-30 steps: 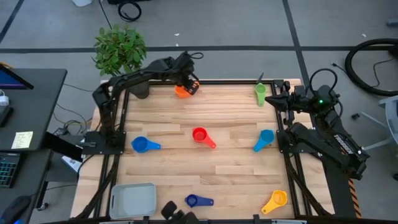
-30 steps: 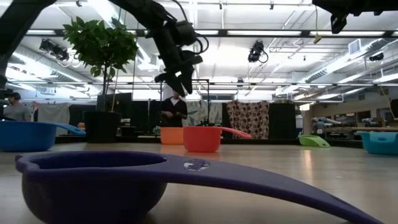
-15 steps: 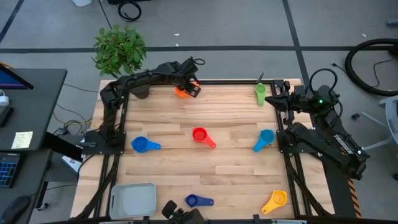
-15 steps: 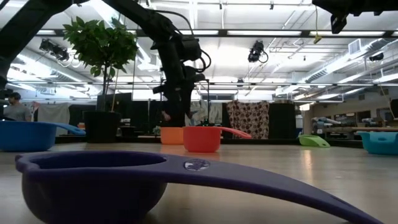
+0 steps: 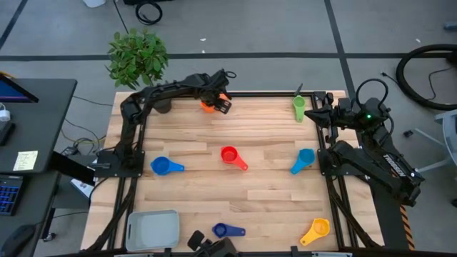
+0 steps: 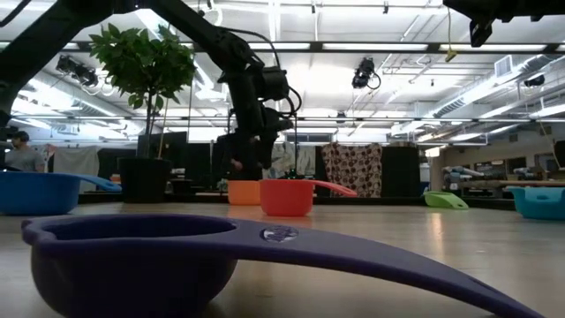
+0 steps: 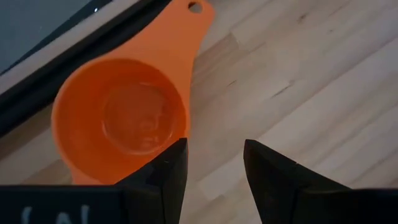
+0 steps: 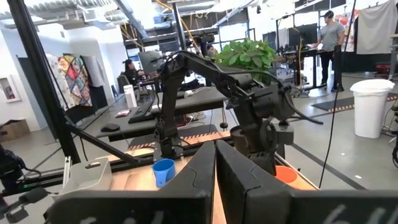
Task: Nest measuring cups in basket
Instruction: Adjust the orange measuring cup
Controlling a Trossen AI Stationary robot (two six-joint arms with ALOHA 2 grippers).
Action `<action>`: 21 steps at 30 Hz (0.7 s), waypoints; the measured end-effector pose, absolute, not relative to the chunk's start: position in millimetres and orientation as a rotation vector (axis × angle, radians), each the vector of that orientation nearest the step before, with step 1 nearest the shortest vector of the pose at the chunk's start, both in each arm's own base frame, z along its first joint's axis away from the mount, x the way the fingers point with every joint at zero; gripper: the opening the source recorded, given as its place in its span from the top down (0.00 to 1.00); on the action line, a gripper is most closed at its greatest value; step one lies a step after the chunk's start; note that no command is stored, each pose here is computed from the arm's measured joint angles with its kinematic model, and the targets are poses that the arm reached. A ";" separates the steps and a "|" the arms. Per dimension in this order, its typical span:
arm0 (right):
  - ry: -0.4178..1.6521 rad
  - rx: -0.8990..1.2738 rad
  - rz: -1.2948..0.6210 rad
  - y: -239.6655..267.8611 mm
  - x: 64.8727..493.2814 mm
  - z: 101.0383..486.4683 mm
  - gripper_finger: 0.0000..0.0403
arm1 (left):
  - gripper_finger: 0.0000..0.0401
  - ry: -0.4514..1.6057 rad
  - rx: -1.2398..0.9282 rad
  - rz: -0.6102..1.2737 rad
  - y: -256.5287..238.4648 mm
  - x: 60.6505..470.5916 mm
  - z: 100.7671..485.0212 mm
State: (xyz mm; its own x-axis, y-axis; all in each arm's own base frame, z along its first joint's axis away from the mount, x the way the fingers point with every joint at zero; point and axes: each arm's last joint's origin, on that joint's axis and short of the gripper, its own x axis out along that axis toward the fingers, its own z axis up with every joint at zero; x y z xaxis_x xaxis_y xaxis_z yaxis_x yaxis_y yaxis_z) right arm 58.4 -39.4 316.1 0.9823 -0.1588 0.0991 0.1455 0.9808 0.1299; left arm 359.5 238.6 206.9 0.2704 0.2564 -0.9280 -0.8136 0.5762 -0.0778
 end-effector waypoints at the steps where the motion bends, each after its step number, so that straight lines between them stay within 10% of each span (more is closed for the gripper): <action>1: -0.109 0.123 -0.154 -39.4 58.4 316.1 0.95 | 0.60 1.060 -0.628 0.788 239.2 360.3 205.5; 21: -0.131 0.101 -0.151 -39.1 58.1 318.9 0.95 | 0.60 1.066 -0.595 0.843 244.3 361.2 197.2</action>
